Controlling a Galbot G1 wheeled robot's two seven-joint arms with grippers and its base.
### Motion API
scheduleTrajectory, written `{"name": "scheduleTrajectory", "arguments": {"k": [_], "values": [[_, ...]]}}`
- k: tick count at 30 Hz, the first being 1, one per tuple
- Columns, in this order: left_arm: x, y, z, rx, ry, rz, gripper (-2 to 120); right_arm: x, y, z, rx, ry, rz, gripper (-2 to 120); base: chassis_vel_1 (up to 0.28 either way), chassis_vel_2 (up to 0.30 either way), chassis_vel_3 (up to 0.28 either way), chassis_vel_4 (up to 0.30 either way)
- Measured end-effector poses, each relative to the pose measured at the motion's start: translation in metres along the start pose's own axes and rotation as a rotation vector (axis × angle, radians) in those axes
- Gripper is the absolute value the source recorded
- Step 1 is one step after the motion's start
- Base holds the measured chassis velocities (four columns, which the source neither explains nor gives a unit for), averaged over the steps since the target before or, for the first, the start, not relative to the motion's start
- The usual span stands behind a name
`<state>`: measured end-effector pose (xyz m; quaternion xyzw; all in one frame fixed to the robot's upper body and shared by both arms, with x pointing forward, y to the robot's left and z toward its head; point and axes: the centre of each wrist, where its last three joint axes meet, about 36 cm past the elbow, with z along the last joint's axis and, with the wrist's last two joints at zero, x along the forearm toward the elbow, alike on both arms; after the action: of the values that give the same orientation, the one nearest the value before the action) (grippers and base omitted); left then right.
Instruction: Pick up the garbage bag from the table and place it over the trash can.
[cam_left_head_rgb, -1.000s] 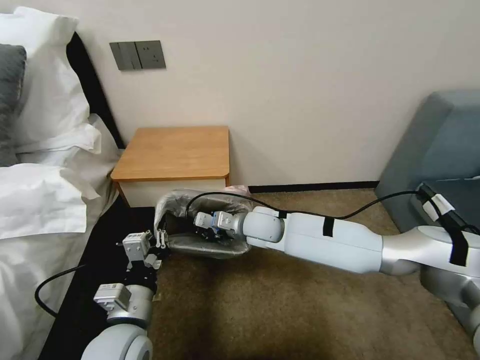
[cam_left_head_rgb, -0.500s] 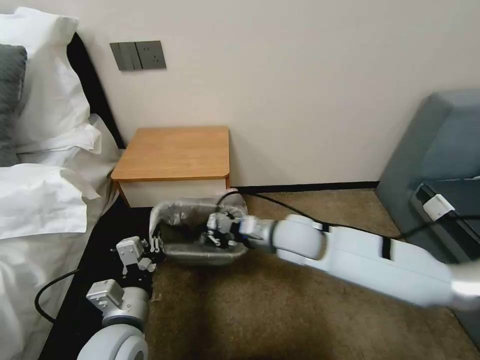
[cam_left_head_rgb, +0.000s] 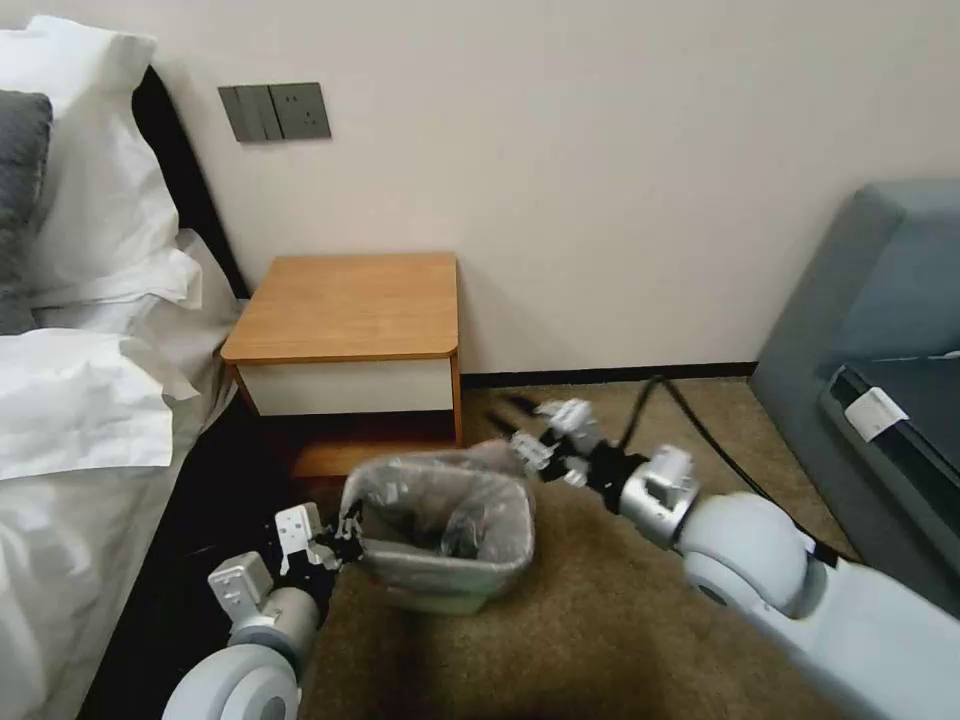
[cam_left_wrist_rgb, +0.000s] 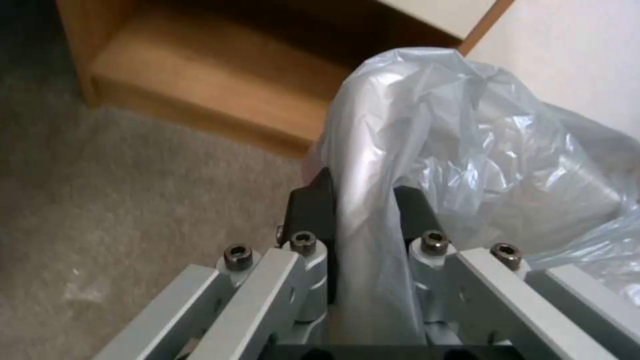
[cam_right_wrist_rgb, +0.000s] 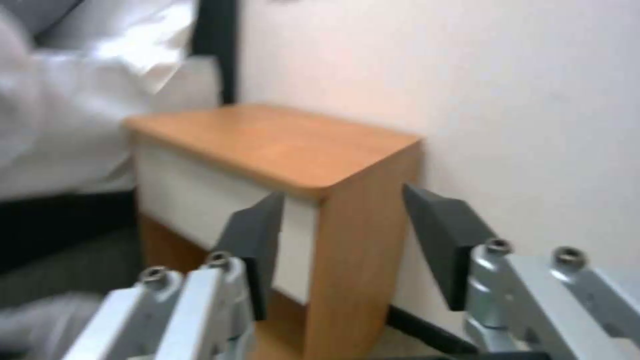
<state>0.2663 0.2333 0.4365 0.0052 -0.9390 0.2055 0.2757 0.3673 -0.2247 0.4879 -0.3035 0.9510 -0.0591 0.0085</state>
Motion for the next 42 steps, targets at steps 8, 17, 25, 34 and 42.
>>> {"name": "scheduleTrajectory", "arguments": {"k": [8,17,25,34,42], "values": [[-0.014,0.007,0.014,0.073,0.021,0.003,11,0.011,0.001,0.009,-0.080,-0.019,0.066,80,0.000,0.000,0.000,0.000],[-0.023,0.010,0.026,0.107,0.033,0.005,12,0.007,0.004,0.019,-0.109,-0.015,0.062,100,0.000,0.000,0.000,0.000],[-0.021,0.010,0.026,0.085,0.027,0.012,39,0.005,0.012,0.027,-0.128,-0.017,0.057,100,0.000,0.000,0.000,0.000],[-0.019,0.010,0.029,0.075,0.015,-0.002,71,0.005,0.030,0.040,-0.164,-0.010,0.072,100,0.000,0.000,0.000,0.000],[-0.007,0.006,0.018,0.037,-0.027,-0.003,99,0.007,0.042,0.049,-0.182,0.000,0.079,100,0.000,0.000,0.000,0.000]]}}
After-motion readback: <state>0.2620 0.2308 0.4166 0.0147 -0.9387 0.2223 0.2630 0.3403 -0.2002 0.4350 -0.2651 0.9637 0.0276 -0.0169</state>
